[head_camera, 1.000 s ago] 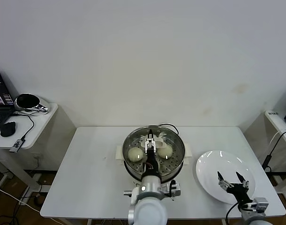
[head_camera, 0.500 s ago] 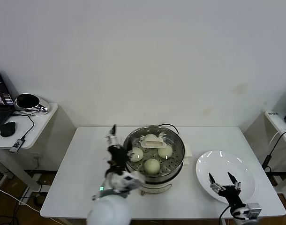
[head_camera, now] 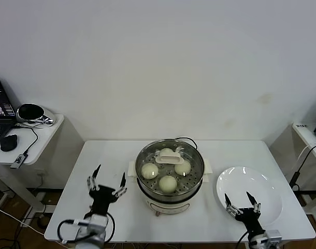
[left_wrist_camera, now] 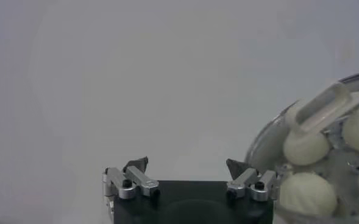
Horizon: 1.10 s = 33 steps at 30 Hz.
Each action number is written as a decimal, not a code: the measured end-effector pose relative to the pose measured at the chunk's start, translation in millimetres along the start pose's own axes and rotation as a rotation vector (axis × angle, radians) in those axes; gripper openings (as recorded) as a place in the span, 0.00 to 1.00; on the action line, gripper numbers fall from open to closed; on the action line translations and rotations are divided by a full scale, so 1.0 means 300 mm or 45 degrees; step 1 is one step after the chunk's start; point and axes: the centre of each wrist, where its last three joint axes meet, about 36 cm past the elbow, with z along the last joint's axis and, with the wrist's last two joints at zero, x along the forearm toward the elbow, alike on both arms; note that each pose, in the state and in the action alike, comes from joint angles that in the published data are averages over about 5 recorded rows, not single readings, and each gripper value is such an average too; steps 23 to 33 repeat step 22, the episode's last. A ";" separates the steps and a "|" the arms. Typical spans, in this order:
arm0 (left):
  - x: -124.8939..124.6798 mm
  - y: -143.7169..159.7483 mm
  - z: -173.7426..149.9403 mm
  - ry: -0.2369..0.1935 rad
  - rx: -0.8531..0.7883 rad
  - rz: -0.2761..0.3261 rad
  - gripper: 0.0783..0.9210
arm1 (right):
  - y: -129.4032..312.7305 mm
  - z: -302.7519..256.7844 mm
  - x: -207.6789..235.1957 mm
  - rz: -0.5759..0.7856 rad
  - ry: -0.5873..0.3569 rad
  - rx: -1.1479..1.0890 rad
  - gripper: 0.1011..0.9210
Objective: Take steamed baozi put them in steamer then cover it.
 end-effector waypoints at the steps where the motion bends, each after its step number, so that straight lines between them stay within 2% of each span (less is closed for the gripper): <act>1: 0.012 -0.003 0.023 0.010 0.029 -0.002 0.88 | -0.002 0.002 0.000 0.002 0.001 0.004 0.88; 5: 0.061 -0.025 0.113 0.066 0.118 -0.003 0.88 | -0.016 0.003 0.005 0.005 0.018 0.025 0.88; 9: 0.115 -0.047 0.186 0.151 0.170 -0.003 0.88 | -0.026 -0.016 0.008 0.002 0.033 0.044 0.88; 12: 0.143 -0.048 0.216 0.210 0.191 -0.021 0.88 | -0.031 -0.027 0.005 0.002 0.036 0.050 0.88; 15: 0.158 -0.036 0.231 0.245 0.200 -0.029 0.88 | -0.038 -0.033 0.001 0.010 0.035 0.052 0.88; 20: 0.172 -0.019 0.248 0.265 0.227 -0.021 0.88 | -0.034 -0.040 -0.009 0.018 0.036 0.055 0.88; 33: 0.174 -0.017 0.251 0.267 0.235 -0.020 0.88 | -0.030 -0.041 -0.011 0.016 0.036 0.055 0.88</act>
